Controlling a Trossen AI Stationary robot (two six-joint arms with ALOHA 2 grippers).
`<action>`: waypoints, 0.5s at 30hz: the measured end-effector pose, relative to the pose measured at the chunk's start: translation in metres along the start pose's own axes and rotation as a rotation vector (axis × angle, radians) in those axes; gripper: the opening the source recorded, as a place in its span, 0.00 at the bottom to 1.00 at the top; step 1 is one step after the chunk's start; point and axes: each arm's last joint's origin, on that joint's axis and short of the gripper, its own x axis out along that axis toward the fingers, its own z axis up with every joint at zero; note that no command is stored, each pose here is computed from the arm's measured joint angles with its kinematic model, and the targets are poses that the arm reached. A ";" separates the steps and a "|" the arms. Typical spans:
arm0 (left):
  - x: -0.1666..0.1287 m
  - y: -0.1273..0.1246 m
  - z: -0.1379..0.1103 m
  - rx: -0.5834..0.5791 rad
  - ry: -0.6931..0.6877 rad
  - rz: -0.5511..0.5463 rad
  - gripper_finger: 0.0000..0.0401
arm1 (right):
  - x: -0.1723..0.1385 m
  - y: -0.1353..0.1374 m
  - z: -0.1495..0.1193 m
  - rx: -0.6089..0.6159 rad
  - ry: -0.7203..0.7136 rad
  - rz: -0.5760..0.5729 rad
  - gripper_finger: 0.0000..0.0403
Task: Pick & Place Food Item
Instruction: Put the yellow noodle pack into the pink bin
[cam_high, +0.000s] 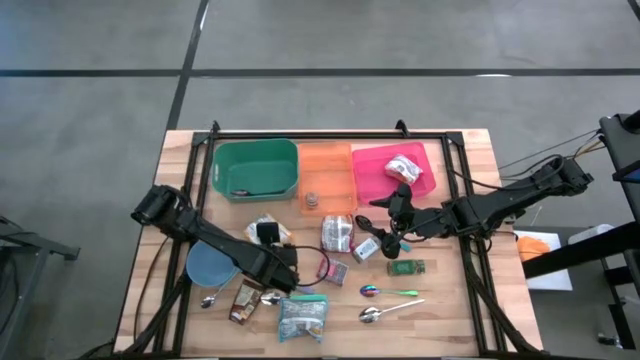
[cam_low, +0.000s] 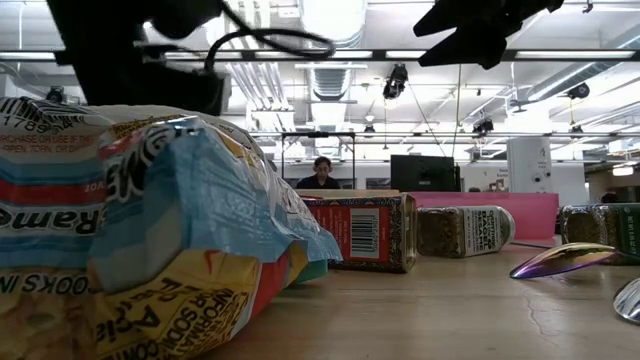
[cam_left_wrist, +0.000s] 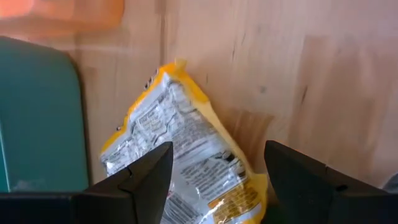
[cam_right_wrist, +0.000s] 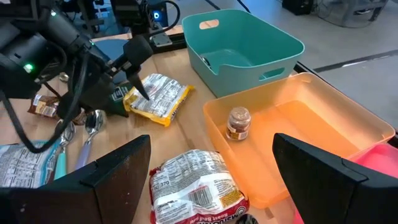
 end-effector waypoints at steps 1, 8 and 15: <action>0.002 0.000 -0.002 0.004 0.006 0.004 0.64 | 0.000 0.000 0.000 0.001 0.000 0.000 0.83; 0.011 -0.001 -0.010 0.017 0.029 0.015 0.64 | 0.000 0.000 0.000 0.025 0.001 0.000 0.83; 0.013 -0.001 -0.012 0.028 0.030 0.013 0.59 | 0.000 0.000 0.000 0.032 0.003 0.004 0.83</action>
